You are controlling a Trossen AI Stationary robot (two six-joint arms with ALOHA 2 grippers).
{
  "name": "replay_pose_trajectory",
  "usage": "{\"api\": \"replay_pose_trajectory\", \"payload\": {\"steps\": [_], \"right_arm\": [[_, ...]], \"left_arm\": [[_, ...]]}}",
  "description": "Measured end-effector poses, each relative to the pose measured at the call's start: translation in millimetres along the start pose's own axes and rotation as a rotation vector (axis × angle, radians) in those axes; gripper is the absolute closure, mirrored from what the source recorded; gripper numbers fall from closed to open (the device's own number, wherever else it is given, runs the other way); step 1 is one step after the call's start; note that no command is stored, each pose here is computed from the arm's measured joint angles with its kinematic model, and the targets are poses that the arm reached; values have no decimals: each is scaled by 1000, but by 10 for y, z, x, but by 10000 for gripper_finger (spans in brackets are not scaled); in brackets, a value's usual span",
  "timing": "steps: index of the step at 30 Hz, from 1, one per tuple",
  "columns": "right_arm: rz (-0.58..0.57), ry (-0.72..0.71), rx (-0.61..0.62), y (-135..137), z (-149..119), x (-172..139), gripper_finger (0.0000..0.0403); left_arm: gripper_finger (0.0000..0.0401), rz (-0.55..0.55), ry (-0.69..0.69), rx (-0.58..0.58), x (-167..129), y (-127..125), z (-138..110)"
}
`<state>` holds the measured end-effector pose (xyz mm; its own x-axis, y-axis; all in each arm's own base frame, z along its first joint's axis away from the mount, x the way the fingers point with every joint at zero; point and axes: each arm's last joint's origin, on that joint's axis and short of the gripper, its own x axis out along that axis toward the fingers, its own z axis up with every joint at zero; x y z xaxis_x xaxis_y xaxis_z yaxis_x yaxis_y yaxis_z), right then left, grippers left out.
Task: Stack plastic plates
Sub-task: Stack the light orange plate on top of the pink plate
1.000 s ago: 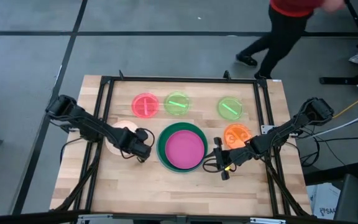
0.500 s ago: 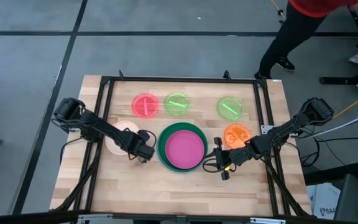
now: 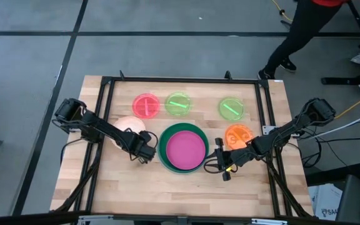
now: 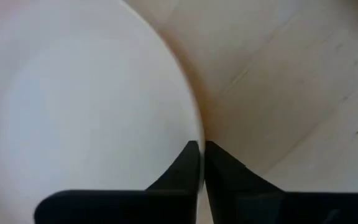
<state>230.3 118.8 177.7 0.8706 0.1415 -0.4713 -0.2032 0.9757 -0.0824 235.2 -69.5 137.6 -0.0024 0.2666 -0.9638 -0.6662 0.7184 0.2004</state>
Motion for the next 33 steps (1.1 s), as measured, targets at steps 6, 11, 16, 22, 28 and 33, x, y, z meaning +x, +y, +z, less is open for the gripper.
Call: {"api": "replay_pose_trajectory", "payload": {"steps": [6, 11, 16, 22, 28, 33], "right_arm": [[0, 0, 0, 0, 0, 0, 285], [0, 1, 0, 0, -1, 0, 285], [-1, 8, -2, -1, -8, 0, 285], [-1, 8, -2, -1, -8, 0, 285], [-1, 9, -2, -1, -9, 0, 285], [-1, 10, -2, -1, -10, 0, 285]], "left_arm": [[388, 27, 25, 52, -63, 0, -47], [392, 93, -7, 109, -295, -47, -61], [391, 55, -114, 209, -646, -201, 8], [391, -36, -275, 328, -966, -385, 90], [391, -166, -388, 451, -1072, -553, 168], [391, -282, -495, 530, -1138, -686, 248]]}}
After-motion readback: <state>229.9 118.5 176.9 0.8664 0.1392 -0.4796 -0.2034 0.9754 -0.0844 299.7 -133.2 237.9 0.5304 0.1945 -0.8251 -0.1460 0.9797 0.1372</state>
